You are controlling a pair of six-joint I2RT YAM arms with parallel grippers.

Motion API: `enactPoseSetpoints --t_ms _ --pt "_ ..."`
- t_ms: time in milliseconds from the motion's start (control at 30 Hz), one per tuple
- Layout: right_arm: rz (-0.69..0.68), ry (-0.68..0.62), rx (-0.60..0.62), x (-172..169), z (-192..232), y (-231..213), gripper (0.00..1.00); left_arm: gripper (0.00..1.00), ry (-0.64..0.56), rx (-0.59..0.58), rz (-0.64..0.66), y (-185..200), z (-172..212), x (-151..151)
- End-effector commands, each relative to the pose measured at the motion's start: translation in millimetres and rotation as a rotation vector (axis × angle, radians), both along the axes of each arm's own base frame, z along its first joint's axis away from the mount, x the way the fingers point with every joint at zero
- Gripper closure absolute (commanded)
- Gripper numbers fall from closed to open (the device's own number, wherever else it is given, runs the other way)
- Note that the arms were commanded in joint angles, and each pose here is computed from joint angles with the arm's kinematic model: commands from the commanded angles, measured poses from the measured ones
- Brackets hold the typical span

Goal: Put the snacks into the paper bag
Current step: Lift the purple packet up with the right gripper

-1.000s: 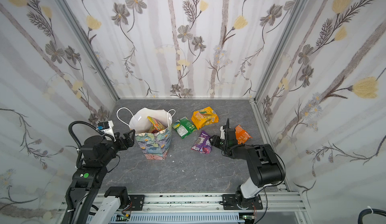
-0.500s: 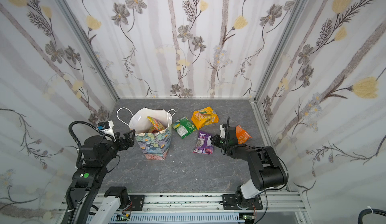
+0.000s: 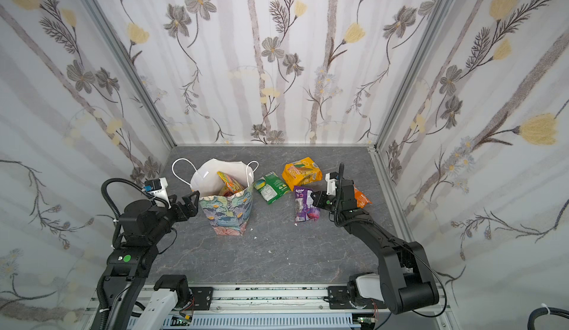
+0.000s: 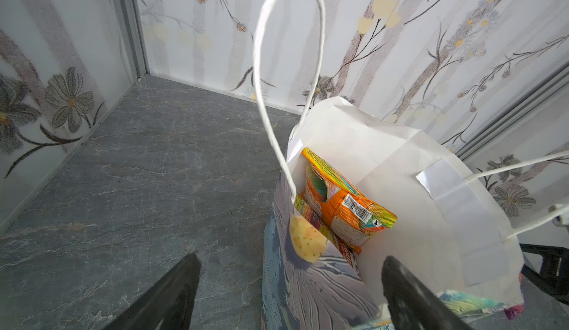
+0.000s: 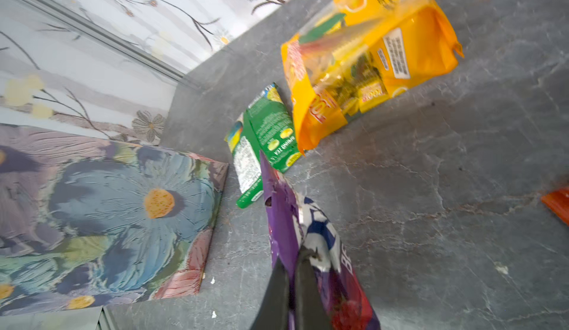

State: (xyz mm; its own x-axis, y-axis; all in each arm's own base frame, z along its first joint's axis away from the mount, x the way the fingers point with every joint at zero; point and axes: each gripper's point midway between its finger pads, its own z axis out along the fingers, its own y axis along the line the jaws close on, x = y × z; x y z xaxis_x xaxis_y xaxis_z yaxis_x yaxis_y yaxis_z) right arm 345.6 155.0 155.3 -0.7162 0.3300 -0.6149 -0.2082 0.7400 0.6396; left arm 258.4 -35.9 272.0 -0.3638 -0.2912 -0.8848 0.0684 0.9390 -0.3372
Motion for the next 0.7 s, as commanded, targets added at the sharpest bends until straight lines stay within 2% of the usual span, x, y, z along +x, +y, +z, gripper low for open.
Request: enactPoseSetpoints --t_ms 0,167,400,667 --pt "0.023 -0.049 -0.007 -4 22 4 1.00 0.09 -0.019 0.004 0.002 1 4 1" --pt "0.045 -0.106 -0.026 -7 53 12 1.00 0.08 -0.019 0.006 0.001 1 4 1" --pt "0.108 -0.233 -0.066 -10 117 37 1.00 0.09 -0.023 0.005 -0.001 0 5 0" --pt "0.162 -0.347 -0.044 -11 175 59 1.00 0.08 -0.026 0.003 -0.007 -1 6 0"
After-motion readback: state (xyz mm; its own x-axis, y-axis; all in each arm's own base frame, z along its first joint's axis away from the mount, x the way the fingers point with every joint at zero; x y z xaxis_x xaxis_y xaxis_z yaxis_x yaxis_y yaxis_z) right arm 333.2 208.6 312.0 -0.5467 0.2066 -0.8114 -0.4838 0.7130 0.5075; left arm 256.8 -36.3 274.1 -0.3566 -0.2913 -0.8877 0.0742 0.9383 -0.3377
